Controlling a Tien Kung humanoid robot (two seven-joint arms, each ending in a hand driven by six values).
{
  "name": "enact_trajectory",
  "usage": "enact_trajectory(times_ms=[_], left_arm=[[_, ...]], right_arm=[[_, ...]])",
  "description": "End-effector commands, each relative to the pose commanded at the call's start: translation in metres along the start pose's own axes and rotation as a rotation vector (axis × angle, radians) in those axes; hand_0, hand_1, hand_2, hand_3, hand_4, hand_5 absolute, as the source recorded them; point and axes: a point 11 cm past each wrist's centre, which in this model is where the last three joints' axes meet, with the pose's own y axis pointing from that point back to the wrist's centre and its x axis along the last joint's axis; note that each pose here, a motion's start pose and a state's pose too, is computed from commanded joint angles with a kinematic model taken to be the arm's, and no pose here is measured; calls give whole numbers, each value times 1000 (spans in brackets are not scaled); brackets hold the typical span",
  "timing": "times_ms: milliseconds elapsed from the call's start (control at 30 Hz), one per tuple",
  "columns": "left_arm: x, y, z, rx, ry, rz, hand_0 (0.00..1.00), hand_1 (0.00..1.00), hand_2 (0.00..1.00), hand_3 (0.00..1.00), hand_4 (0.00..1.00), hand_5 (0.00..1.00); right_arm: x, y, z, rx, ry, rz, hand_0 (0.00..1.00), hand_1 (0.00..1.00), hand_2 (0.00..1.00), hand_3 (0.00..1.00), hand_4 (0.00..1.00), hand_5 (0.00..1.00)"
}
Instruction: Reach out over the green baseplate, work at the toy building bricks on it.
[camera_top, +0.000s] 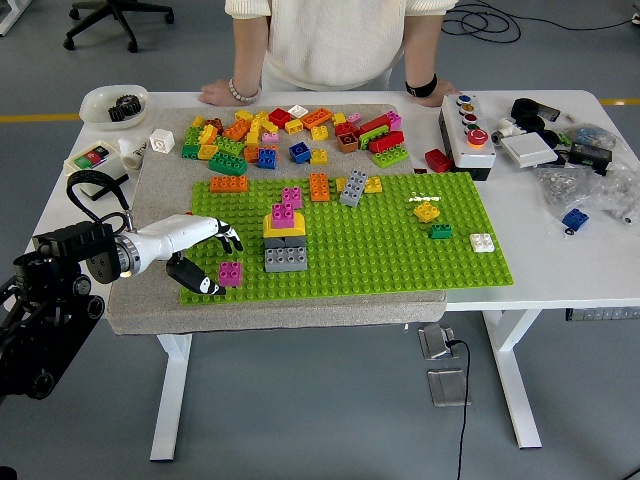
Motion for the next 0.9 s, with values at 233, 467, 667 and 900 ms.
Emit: enact_trajectory(times_ms=[233,467,667,900], left_arm=[[-1,0,0,0,6,1,852,785,644,637,817,162],[-2,-2,1,1,14,-1,843,780,633,630,798,159],[-6,-3,2,1,23,-8,842,781,631,631,788,147],[-9,-3,1,6,30,-13,838,778,627,626,768,129]], right_arm=[[1,0,0,0,0,2,742,645,687,640,854,531],[0,0,0,0,-1,1,742,645,687,641,854,531],[1,0,0,0,-2,2,742,645,687,640,854,532],[0,0,1,-1,-4,1,742,645,687,640,854,532]])
